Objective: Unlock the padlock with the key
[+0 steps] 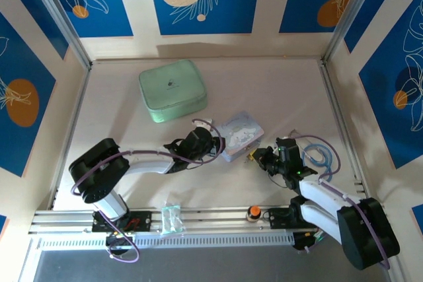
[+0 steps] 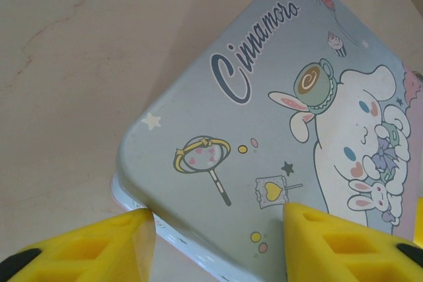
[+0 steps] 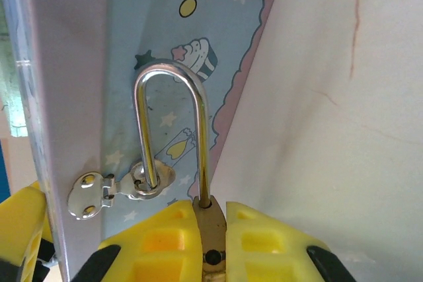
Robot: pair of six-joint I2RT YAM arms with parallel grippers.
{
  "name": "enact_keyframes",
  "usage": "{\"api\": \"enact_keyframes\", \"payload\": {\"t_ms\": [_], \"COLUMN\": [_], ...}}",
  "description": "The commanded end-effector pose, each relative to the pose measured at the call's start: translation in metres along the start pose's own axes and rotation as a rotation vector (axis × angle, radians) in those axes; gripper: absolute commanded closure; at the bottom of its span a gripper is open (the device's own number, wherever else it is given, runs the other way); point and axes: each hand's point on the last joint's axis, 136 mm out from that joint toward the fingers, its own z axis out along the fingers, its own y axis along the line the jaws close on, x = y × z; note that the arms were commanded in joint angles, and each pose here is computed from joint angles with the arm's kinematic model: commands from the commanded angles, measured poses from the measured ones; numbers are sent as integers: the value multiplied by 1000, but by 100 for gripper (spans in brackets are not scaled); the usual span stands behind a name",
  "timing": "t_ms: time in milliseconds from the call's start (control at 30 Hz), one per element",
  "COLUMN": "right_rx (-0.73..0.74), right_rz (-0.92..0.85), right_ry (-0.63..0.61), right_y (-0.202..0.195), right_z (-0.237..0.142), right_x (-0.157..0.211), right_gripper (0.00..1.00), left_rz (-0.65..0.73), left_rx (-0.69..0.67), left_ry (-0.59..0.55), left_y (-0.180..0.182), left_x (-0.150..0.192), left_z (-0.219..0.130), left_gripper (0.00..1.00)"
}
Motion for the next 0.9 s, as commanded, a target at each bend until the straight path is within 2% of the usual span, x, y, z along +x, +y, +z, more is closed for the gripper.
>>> {"api": "enact_keyframes", "payload": {"t_ms": [0,133,233,533,633,867], "right_rx": [51,57,47,56,17,25], "right_rz": [50,37,108,165,214,149], "right_ry": [-12,-13,-54,-148,-154,-122], "right_y": [-18,-4,-9,-18,-17,-1], "right_z": [-1,4,7,-3,-6,-1], "right_x": [-1,4,2,-7,-13,-4], "right_gripper": [100,100,100,100,100,100], "left_rz": [86,60,68,74,71,58], "left_rx": [-189,-163,-166,-171,-156,-120], "left_ry": [207,199,202,194,189,170], "left_y": [54,52,53,54,52,40], "left_x": [61,64,65,64,63,56], "left_z": [1,1,0,-1,-1,-6], "left_gripper": [49,49,49,49,49,49]}}
